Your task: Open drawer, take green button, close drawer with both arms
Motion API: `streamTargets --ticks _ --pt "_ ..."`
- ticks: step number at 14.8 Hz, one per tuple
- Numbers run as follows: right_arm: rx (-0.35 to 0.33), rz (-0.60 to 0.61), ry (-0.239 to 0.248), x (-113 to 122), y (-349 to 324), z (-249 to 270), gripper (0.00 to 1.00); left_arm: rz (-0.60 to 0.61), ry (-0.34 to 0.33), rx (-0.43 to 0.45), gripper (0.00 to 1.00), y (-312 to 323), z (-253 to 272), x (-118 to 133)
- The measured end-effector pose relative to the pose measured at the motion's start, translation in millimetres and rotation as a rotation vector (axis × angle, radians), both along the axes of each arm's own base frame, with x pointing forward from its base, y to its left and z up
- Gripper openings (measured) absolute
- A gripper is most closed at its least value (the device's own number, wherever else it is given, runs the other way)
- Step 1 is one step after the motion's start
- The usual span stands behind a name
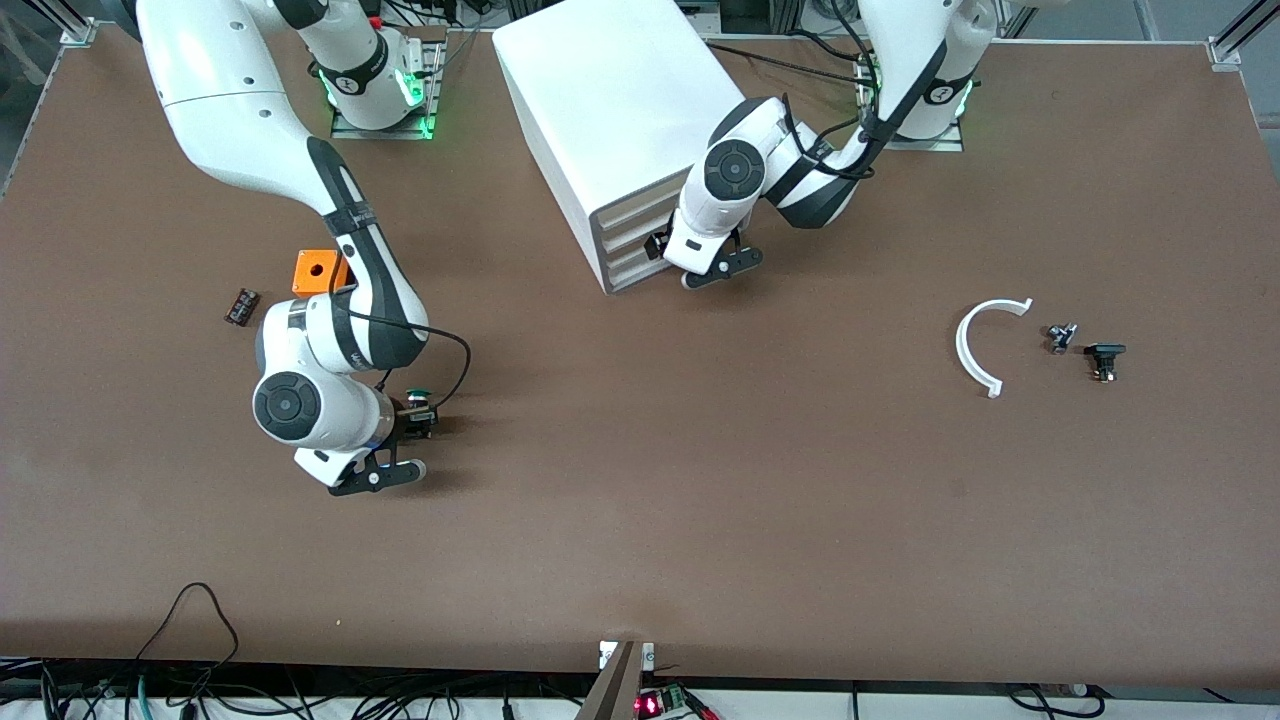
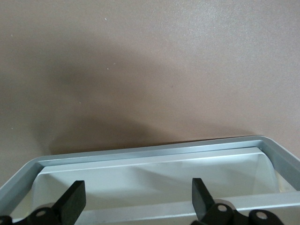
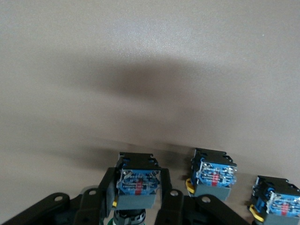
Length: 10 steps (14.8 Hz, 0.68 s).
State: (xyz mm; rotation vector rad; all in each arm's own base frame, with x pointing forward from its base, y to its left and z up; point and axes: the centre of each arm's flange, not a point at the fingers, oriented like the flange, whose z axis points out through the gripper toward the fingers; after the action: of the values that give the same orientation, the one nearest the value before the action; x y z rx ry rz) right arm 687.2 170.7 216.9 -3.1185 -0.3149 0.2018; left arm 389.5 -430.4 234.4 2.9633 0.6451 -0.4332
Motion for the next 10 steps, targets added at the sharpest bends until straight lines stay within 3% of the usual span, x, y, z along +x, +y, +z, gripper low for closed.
streamTargets --ticks 2,4,5,8,10 --pt "0.000 -0.003 -0.001 0 0 0 0.46 0.001 0.001 0.000 1.00 0 0 0" --pt "-0.003 -0.029 -0.002 0 0 0 0.61 0.011 0.010 0.007 1.00 6 4 8" --pt "-0.004 -0.044 -0.004 0 0 1 0.74 0.016 0.018 0.011 1.00 10 10 17" --pt "-0.003 -0.062 -0.015 1 4 8 0.99 -0.004 0.041 0.012 1.00 28 49 57" --pt "0.003 -0.066 -0.040 3 2 28 1.00 -0.034 0.047 -0.001 1.00 48 82 88"
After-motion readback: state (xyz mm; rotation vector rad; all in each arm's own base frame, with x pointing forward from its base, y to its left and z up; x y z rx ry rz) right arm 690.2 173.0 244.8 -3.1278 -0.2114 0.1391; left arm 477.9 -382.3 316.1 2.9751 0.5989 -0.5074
